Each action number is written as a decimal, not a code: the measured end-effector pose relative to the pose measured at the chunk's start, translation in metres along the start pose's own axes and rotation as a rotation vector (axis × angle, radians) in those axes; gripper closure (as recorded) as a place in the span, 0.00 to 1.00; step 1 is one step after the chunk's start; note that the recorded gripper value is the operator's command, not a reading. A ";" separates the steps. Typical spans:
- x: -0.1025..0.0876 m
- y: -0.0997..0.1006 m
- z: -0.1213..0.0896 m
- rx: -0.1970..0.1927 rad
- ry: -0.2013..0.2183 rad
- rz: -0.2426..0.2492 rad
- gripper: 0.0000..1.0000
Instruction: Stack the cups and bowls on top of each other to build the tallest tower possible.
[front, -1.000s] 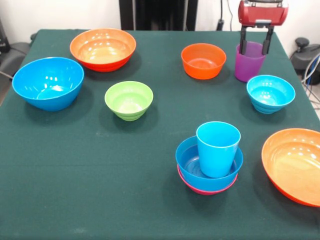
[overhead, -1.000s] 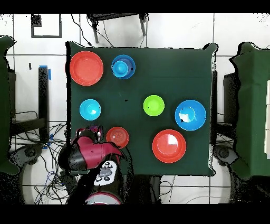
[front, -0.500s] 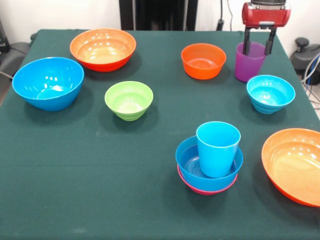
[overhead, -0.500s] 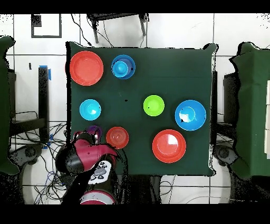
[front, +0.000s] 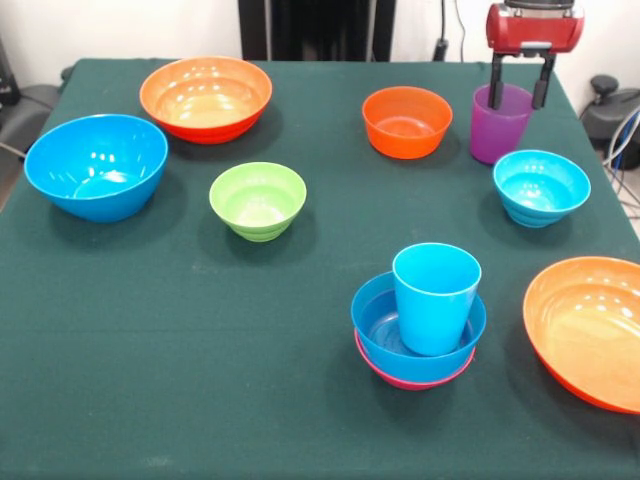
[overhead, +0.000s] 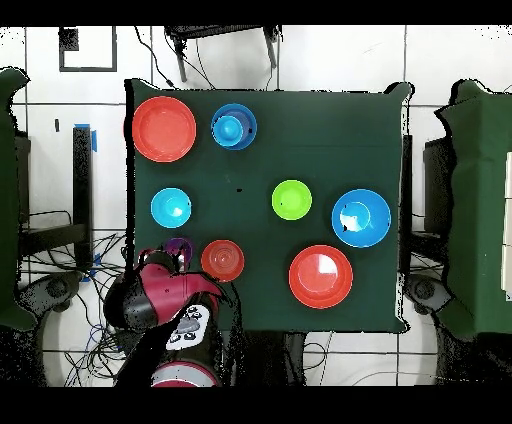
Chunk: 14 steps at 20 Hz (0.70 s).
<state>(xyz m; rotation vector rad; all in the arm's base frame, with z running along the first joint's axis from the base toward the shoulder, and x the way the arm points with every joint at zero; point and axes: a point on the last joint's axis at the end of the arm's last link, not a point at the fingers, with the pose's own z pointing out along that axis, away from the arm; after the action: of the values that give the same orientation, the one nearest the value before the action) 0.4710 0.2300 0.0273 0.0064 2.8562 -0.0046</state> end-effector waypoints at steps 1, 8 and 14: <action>0.000 0.000 0.000 0.000 0.000 0.000 0.00; -0.002 -0.002 -0.001 0.000 -0.004 0.004 0.00; -0.003 -0.003 -0.001 0.001 -0.005 0.006 0.00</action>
<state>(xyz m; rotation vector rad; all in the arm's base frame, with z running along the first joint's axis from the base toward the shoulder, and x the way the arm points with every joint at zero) 0.4739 0.2273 0.0295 0.0155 2.8512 -0.0043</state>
